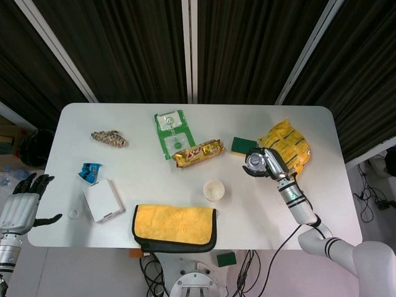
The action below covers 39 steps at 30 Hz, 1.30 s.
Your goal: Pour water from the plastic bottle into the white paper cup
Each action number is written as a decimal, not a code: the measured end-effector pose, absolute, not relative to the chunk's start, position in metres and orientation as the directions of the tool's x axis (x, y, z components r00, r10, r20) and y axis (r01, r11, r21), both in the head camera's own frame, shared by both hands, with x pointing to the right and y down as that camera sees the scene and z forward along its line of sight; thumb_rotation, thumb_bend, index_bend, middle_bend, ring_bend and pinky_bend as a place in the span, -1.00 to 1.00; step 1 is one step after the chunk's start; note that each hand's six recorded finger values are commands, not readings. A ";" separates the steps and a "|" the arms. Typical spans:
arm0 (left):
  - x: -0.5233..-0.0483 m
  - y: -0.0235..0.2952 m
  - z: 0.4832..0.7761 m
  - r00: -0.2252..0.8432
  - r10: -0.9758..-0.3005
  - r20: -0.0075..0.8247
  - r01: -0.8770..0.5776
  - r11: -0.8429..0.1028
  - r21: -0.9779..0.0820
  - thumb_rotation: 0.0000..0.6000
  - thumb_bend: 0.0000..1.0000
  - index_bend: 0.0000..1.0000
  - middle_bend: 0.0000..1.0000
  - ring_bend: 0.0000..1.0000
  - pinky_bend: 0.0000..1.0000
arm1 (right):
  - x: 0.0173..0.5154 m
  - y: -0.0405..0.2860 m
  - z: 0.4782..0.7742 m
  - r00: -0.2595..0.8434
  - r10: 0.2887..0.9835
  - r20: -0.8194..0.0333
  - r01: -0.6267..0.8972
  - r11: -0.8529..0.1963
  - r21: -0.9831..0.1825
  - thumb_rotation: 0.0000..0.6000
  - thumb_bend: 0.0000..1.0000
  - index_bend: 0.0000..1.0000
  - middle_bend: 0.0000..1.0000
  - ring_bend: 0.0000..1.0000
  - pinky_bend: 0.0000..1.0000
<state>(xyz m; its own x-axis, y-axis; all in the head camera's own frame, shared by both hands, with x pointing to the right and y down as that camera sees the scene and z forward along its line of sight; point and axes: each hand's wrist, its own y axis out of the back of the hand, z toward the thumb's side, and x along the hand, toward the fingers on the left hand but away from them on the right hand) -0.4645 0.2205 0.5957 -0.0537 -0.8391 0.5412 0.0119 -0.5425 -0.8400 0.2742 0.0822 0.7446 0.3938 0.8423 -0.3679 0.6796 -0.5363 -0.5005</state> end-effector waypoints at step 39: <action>-0.466 0.220 0.594 -0.059 -0.833 0.550 0.030 -0.552 -0.833 0.63 -0.90 -0.71 -0.76 -0.94 -0.73 | 0.287 0.118 0.795 0.333 0.843 -0.422 0.850 -0.462 -0.254 1.00 -0.42 0.57 0.26 -0.24 -0.22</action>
<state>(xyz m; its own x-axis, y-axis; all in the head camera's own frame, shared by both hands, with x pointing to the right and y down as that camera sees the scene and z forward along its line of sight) -0.4662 0.2198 0.5944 -0.0589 -0.8329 0.5503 0.0297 -0.5525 -0.8330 0.2870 0.1182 0.7955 0.3327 0.8435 -0.4218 0.8497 -0.4622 -0.2539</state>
